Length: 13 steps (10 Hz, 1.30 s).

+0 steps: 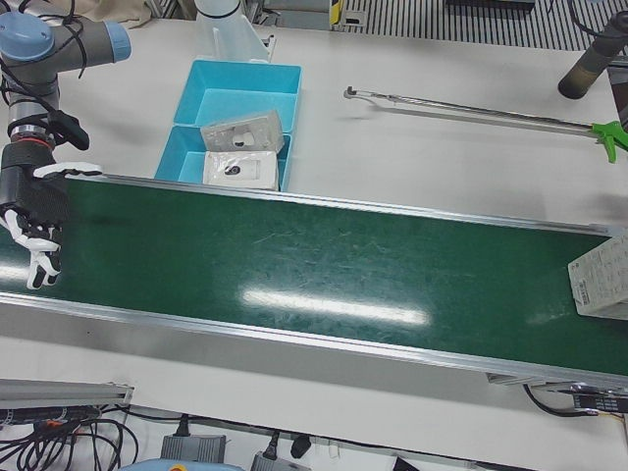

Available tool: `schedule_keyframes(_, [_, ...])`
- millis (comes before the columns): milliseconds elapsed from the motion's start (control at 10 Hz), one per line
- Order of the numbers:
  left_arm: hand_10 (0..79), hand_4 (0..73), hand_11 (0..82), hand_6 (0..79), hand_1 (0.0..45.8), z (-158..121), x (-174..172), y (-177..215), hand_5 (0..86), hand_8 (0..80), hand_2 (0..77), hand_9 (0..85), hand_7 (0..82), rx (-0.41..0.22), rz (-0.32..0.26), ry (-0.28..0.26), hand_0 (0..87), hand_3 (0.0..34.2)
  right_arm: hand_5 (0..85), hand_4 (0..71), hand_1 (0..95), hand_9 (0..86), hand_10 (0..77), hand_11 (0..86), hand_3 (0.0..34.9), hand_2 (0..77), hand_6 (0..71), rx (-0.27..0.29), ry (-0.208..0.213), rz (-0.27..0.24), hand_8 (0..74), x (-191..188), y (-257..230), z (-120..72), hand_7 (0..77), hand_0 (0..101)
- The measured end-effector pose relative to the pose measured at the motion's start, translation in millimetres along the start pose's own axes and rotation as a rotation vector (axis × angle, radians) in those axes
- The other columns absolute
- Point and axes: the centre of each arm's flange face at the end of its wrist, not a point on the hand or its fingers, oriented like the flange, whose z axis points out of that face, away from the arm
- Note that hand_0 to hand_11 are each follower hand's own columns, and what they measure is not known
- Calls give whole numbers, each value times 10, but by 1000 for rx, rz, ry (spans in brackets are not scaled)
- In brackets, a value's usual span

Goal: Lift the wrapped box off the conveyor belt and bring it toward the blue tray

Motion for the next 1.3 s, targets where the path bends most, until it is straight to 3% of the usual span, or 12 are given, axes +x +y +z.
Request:
schedule_keyframes(200, [5,0,5,5,0,0,0,0,11,5,11,0,5,0,0,0,0,0,267,104,175,22,5,11,35,147,49,-3,-3,1,0,-23,13,6,71,496])
schedule_keyframes(300, [5,0,5,5,0,0,0,0,11,5,5,0,5,0,0,0,0,0,251,93,175,22,0,11,65,147,38,-8,-5,3,0,-40,34,12,65,496])
schedule_keyframes(400, [5,0,5,5,0,0,0,0,11,5,5,0,5,0,0,0,0,0,251,93,175,22,0,11,65,147,38,-12,-7,5,0,-52,56,14,65,496])
schedule_keyframes(500, [5,0,5,5,0,0,0,0,11,5,11,0,0,0,0,0,0,0,251,76,175,22,0,11,96,147,22,-14,-7,7,0,-56,69,13,65,496])
schedule_keyframes(600, [5,0,5,5,0,0,0,0,11,5,11,0,0,0,0,0,0,0,251,76,175,16,0,11,95,147,27,-14,-7,7,0,-59,68,9,60,494])
schedule_keyframes(800, [5,0,5,5,0,0,0,0,11,5,5,0,5,0,0,0,0,0,256,60,185,16,0,11,76,142,27,-11,-8,4,0,-73,35,-3,60,495])
schedule_keyframes(1000, [5,0,5,5,0,0,0,0,11,5,5,0,0,0,0,0,0,0,289,87,169,16,5,11,0,147,44,-10,-10,5,0,-80,31,-2,60,495])
schedule_keyframes(1300, [5,0,5,5,0,0,0,0,11,5,5,0,5,0,0,0,0,0,322,98,169,38,5,11,0,147,54,-14,-30,-3,11,-278,93,13,65,495])
